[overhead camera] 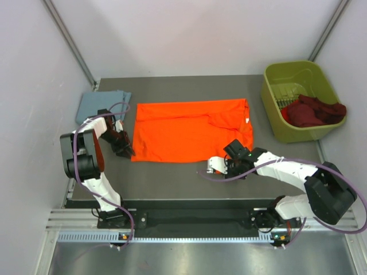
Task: Fold and stack the t-shirts
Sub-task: Fold the tshirt
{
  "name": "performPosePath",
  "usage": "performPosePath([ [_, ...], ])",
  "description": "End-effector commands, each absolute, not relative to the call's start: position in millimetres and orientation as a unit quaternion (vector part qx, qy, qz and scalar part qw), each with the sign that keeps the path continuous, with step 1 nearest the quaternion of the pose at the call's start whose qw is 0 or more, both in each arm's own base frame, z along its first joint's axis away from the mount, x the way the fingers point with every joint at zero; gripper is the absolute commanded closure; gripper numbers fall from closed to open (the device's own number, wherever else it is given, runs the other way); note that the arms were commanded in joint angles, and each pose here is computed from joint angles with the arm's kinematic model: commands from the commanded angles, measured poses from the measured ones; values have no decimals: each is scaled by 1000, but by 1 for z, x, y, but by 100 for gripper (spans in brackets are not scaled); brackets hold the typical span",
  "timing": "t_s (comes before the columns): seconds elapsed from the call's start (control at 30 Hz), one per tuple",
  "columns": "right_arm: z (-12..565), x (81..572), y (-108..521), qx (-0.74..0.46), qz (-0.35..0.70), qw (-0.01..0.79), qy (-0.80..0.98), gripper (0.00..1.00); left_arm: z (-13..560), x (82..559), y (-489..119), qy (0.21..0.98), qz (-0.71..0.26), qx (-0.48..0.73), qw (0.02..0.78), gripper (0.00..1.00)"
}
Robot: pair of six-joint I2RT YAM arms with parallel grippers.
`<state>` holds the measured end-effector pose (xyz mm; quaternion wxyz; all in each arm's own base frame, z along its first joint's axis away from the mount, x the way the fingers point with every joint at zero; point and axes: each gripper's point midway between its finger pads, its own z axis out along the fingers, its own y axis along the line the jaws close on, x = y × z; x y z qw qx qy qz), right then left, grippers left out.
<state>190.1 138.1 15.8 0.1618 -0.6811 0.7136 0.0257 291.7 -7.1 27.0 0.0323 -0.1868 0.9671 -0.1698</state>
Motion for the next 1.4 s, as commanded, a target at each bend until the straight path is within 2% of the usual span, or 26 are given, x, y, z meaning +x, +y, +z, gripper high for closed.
performPosePath([
  [0.0,25,206,148,-670,26,191,717,100,33,295,-6,967,-174,-184,32,65],
  [0.13,24,208,149,-669,25,191,718,100,29,288,-9,967,-177,-185,23,66],
  [0.23,25,210,149,-668,24,194,718,100,31,283,-10,966,-179,-184,18,71],
  [0.3,26,212,150,-666,24,197,719,100,33,282,-10,966,-180,-183,18,78],
  [0.37,27,215,151,-662,22,200,722,100,35,280,-11,966,-183,-181,16,93],
  [0.43,33,224,151,-651,19,210,729,100,37,281,-13,965,-188,-180,18,100],
  [0.63,60,258,144,-614,1,240,752,100,52,286,-15,966,-199,-165,25,100],
  [0.93,111,309,140,-557,-20,308,771,100,88,318,-12,966,-215,-130,58,100],
  [1.37,167,403,132,-483,-65,393,780,100,92,399,3,970,-211,-71,99,100],
])
